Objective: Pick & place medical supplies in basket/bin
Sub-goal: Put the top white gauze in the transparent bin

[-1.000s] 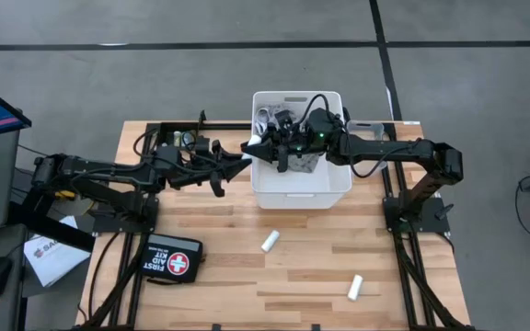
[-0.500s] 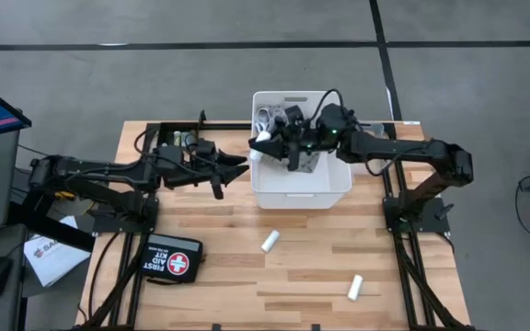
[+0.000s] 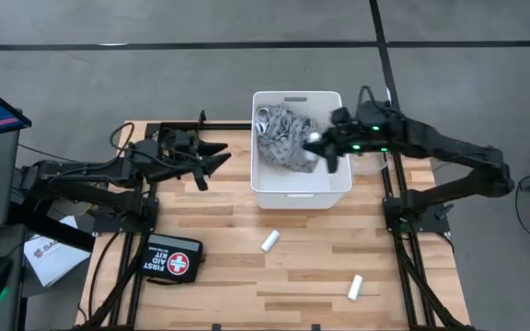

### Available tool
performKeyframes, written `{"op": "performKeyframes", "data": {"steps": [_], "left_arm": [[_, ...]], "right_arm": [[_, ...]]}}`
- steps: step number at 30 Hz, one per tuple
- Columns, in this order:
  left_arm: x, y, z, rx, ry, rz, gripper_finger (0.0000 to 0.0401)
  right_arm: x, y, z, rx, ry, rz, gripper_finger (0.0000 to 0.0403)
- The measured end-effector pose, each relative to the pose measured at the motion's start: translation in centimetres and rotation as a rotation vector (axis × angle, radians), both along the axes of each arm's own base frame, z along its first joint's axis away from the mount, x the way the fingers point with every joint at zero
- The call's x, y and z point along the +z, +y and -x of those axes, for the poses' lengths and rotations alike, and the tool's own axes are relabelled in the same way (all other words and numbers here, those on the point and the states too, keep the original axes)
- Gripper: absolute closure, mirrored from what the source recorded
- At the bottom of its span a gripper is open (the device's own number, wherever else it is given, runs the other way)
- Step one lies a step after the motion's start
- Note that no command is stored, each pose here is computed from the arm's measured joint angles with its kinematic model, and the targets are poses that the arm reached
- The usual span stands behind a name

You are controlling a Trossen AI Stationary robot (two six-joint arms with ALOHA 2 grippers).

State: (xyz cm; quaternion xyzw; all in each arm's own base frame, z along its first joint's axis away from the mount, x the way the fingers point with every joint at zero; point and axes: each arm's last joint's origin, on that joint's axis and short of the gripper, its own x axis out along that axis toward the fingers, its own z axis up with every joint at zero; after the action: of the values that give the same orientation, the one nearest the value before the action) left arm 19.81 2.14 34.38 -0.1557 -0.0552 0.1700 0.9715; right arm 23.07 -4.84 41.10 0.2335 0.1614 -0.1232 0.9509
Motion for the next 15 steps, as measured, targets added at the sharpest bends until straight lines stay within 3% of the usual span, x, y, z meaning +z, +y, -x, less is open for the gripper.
{"op": "performKeyframes", "data": {"steps": [7, 15], "left_arm": [[0.1, 0.7, 0.5, 0.040, 0.010, 0.000, 0.0238], [-0.5, 1.2, -0.1, 0.060, 0.037, 0.007, 0.0240]], "right_arm": [[0.5, 0.5, 7.0, -0.338, 0.140, 0.019, 0.0329], [-1.3, -1.5, 10.8, -0.825, 0.336, -0.040, 0.0329]]}}
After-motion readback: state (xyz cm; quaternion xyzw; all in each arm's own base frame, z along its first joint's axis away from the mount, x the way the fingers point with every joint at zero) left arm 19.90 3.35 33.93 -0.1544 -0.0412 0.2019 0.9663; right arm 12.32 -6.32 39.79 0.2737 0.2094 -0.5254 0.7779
